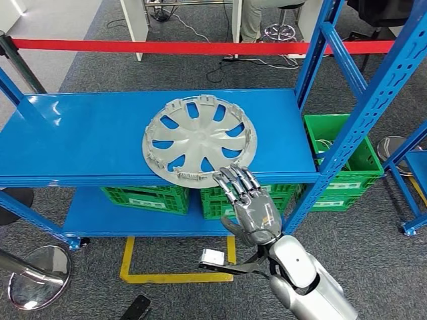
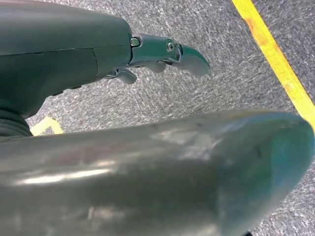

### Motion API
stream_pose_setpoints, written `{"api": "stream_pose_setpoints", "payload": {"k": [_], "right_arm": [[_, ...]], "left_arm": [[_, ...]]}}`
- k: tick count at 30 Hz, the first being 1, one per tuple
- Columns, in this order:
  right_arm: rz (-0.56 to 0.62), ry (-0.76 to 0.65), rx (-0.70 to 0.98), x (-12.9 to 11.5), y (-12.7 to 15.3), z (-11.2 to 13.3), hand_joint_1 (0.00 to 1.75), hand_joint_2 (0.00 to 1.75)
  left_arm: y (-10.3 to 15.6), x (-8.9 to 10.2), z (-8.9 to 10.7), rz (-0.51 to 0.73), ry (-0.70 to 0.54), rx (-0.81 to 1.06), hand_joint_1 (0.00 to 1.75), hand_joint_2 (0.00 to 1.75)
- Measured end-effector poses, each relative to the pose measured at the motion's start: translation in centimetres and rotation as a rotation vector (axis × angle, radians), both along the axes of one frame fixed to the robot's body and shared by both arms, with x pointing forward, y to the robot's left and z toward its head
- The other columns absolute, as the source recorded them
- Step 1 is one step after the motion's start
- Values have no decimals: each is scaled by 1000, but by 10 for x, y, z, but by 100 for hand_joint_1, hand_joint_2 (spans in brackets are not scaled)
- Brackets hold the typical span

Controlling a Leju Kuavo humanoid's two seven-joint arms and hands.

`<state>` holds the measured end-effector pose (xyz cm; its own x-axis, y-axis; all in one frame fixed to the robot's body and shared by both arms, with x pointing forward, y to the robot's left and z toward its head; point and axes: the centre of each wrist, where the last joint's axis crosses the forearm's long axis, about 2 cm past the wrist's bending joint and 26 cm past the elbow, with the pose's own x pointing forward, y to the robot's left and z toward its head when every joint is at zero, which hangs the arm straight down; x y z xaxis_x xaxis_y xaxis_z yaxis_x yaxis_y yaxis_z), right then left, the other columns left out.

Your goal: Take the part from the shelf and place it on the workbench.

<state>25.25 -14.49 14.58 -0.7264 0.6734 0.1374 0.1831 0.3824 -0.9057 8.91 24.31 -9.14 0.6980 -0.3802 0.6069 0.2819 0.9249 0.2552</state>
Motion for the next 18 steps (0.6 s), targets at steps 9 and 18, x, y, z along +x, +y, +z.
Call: {"api": "stream_pose_setpoints", "payload": {"k": [9,18], "right_arm": [[70,7,3,-9,10,-1,0,175],[93,7,-2,-11,17,0,0,175]], "left_arm": [[-3,2,1,-11,-11,9,0,0],[-4,5,1,-23,-17,8,0,0]]}}
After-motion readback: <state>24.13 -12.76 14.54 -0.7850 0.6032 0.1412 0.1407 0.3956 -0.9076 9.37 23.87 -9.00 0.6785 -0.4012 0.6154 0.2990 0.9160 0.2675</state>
